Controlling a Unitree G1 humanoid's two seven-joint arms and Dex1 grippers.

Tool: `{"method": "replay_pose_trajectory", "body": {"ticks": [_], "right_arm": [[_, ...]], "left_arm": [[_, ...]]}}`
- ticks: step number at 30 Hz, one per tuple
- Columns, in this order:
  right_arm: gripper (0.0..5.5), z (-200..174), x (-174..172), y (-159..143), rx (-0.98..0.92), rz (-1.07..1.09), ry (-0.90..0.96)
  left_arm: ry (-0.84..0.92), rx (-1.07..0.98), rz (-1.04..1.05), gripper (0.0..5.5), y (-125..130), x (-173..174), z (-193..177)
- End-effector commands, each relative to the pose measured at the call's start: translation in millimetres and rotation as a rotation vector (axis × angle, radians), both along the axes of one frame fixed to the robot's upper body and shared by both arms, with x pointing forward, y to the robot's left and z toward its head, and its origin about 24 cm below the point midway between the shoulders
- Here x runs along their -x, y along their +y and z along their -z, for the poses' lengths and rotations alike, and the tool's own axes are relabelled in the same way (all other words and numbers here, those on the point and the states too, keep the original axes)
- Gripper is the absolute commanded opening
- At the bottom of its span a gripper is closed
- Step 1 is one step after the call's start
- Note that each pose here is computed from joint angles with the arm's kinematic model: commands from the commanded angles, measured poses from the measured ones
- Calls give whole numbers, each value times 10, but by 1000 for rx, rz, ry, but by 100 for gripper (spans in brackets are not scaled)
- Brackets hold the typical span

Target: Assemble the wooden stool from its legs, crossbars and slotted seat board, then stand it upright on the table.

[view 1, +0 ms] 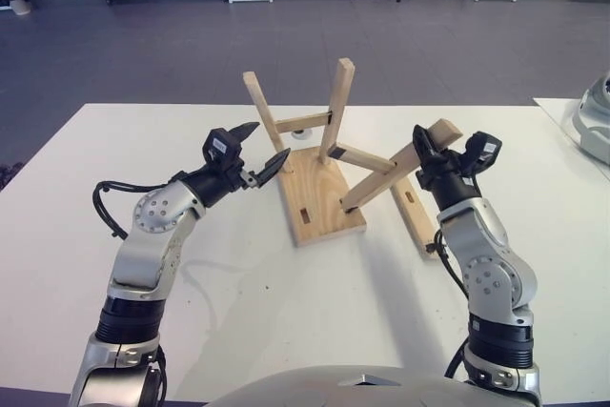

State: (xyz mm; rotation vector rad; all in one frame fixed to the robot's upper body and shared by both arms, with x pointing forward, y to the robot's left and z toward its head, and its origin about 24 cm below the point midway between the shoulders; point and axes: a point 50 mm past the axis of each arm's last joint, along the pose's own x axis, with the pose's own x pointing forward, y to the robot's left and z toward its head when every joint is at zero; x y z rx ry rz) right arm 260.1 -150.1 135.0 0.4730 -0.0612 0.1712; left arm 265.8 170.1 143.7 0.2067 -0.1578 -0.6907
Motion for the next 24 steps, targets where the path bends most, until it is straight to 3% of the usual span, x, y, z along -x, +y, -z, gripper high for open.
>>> {"method": "replay_pose_trajectory", "body": {"ticks": [1,4,9,14,19,24], "right_arm": [[106,306,-36,142,388,-51,146],[105,521,-91,167,472,-122,228],[106,719,-130,55,425,-118,305],[106,194,-264,188,363,-188,15],[210,-436,-288,201,202,-163,-275],[307,-1034,-118,61,200,-163,-523]], "left_arm": [[-19,3,16,396,-61,12,-46],[-22,4,20,396,-76,0,-58],[-29,8,14,396,-84,-9,-70],[-41,11,-1,396,-81,-24,-83],[-55,14,-9,396,-86,-58,-99],[-66,16,-20,396,-67,-59,-114]]}}
